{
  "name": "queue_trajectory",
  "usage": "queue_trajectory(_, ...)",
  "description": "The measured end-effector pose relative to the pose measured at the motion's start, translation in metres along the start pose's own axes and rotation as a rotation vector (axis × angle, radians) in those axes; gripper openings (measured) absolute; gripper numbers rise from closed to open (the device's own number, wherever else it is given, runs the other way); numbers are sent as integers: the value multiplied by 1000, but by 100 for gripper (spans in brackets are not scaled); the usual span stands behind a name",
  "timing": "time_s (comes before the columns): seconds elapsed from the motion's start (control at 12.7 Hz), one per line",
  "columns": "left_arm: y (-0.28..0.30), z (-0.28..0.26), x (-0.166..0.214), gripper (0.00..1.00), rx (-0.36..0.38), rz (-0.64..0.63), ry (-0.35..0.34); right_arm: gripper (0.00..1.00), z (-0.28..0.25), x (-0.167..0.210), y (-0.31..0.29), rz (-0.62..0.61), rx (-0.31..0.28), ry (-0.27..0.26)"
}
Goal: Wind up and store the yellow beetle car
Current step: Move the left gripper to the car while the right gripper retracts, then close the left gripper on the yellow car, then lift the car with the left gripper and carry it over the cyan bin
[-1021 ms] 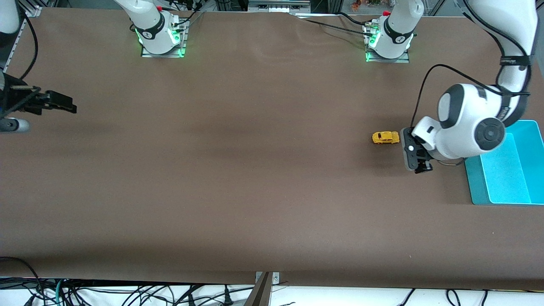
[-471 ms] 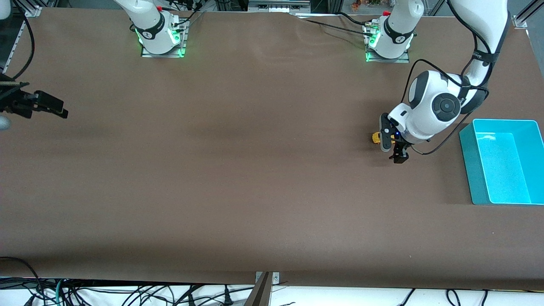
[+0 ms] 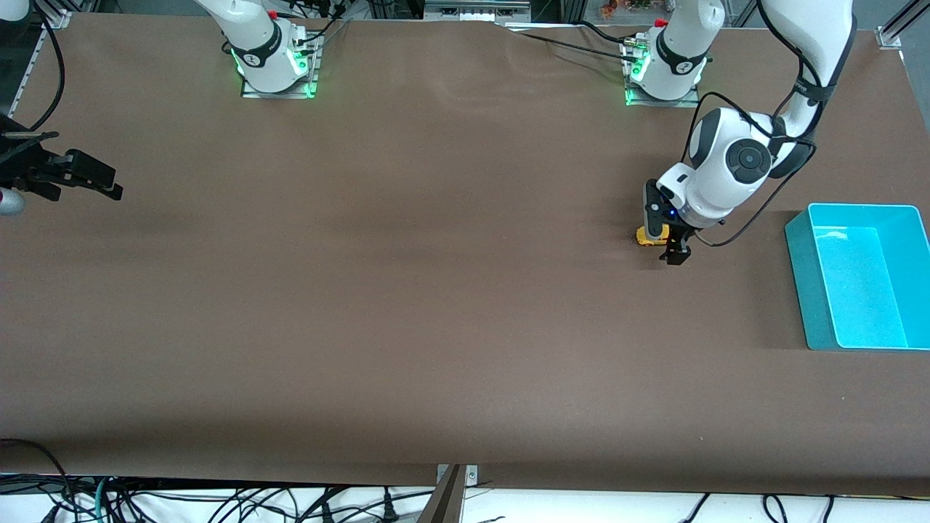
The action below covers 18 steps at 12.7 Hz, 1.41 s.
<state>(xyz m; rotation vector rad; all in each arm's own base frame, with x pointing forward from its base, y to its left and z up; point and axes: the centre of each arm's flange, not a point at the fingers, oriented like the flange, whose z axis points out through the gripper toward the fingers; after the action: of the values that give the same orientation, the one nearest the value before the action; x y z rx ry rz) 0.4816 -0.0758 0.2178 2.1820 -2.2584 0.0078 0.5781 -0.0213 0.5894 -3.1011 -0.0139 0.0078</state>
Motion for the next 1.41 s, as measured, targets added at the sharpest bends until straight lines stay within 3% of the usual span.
queue_trajectory(0.71, 38, 23, -8, 100, 74, -8, 14, 100, 3, -1, 3, 8, 6, -13)
queue_trajectory(0.86, 38, 24, -8, 94, 74, -8, 14, 100, 3, -2, 3, 9, 6, -15)
queue_trajectory(1.18, 38, 24, -9, 52, 74, -10, 14, 100, 4, -2, 3, 9, 7, -19)
queue_trajectory(1.26, 38, 24, -10, 52, 74, -11, 14, 100, 4, -2, 3, 9, 7, -19)
queue_trajectory(1.33, 37, 23, -10, 43, 79, -11, 14, 100, 4, -2, 3, 9, 7, -19)
queue_trajectory(1.41, 37, 22, -10, 41, 81, -12, 14, 100, 4, -2, 3, 9, 7, -20)
